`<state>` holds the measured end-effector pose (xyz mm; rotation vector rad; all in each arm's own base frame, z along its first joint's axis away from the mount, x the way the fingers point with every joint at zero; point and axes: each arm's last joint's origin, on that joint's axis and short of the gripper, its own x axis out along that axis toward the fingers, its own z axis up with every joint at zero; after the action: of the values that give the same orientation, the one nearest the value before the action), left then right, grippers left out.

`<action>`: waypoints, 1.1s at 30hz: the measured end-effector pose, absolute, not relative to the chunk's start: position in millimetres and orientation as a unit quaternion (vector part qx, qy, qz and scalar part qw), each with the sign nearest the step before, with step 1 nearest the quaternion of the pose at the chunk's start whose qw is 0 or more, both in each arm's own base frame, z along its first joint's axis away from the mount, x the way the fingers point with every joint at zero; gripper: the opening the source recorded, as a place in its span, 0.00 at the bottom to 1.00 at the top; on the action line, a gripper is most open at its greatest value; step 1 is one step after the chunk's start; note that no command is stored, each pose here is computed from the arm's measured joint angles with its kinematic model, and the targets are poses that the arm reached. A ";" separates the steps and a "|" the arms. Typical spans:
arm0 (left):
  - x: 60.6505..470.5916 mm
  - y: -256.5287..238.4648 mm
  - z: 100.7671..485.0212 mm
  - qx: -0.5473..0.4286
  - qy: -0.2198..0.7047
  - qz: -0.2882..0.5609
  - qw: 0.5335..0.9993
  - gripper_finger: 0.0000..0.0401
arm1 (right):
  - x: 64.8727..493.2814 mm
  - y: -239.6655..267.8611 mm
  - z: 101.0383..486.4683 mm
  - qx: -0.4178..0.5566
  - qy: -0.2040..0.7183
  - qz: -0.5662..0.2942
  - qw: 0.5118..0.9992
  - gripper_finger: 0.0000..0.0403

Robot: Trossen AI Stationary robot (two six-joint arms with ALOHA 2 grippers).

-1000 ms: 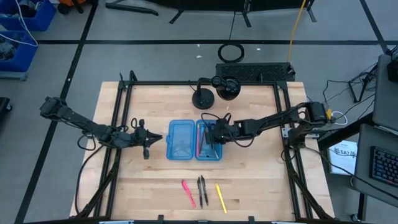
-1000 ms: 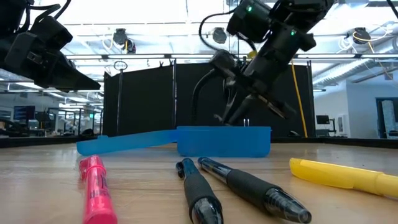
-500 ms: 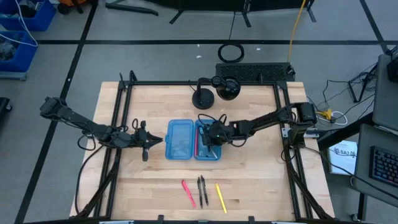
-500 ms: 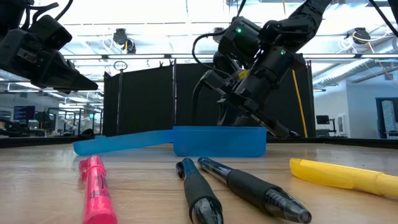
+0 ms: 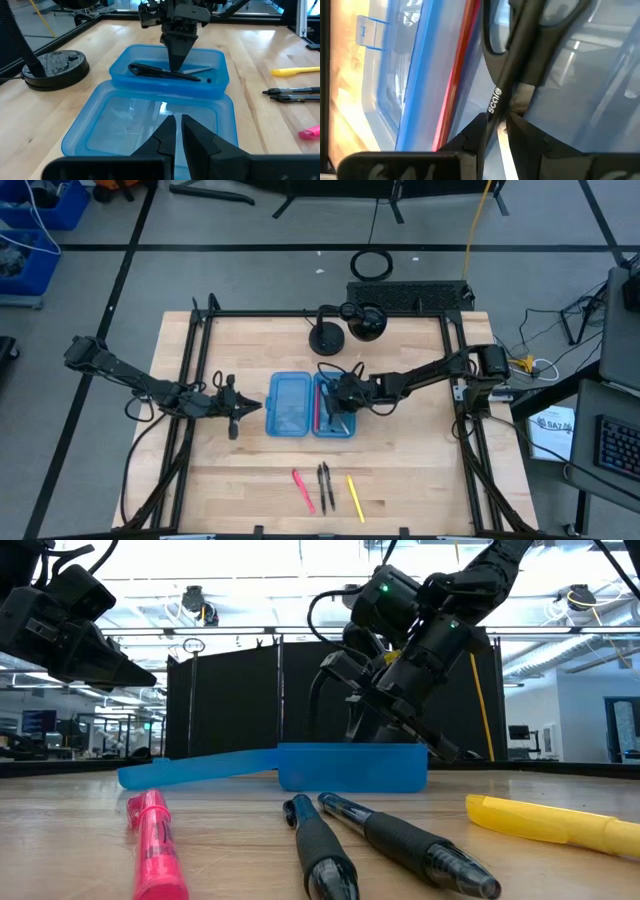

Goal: Pick & place school supplies into a supply box
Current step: Put the right black pen into the blue supply box, then put the pink pen into the blue supply box

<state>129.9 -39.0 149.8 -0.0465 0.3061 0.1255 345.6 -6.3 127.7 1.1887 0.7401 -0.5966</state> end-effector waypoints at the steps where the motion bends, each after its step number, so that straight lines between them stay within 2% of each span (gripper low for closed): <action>1: 129.9 -39.0 149.9 -0.023 0.152 0.062 0.986 0.09 | 344.7 -6.2 130.2 0.536 0.336 -0.267 0.727 0.18; 11: 129.9 -39.0 149.9 -0.022 0.152 0.063 0.986 0.09 | 332.2 -5.1 171.8 0.492 0.337 -0.209 0.775 0.18; 16: 129.5 -38.8 148.8 -0.029 0.157 0.065 0.985 0.09 | 323.1 23.7 199.9 0.351 0.340 -0.084 0.868 0.18; 19: 128.4 -38.0 145.8 -0.038 0.170 0.074 0.982 0.09 | 315.2 36.2 206.2 0.289 0.334 -0.058 0.895 0.18; 22: 127.5 -36.5 144.6 0.000 0.175 0.096 0.980 0.09 | 307.7 41.0 212.6 0.212 0.328 -0.020 0.921 0.15; 24: 127.0 -36.3 144.3 0.028 0.177 0.102 0.978 0.09 | 299.7 46.0 211.1 0.153 0.328 0.010 0.932 0.09; 27: 127.1 -36.4 144.9 0.019 0.173 0.108 0.979 0.09 | 286.9 49.1 202.5 0.099 0.312 0.043 0.944 0.02; 33: 127.8 -36.8 146.4 -0.088 0.154 0.120 0.977 0.09 | 255.7 42.4 180.8 0.065 0.257 0.058 0.963 0.01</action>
<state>127.8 -36.8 146.4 -0.1782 0.3104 0.2428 255.7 42.4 180.8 0.1324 0.5200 0.1166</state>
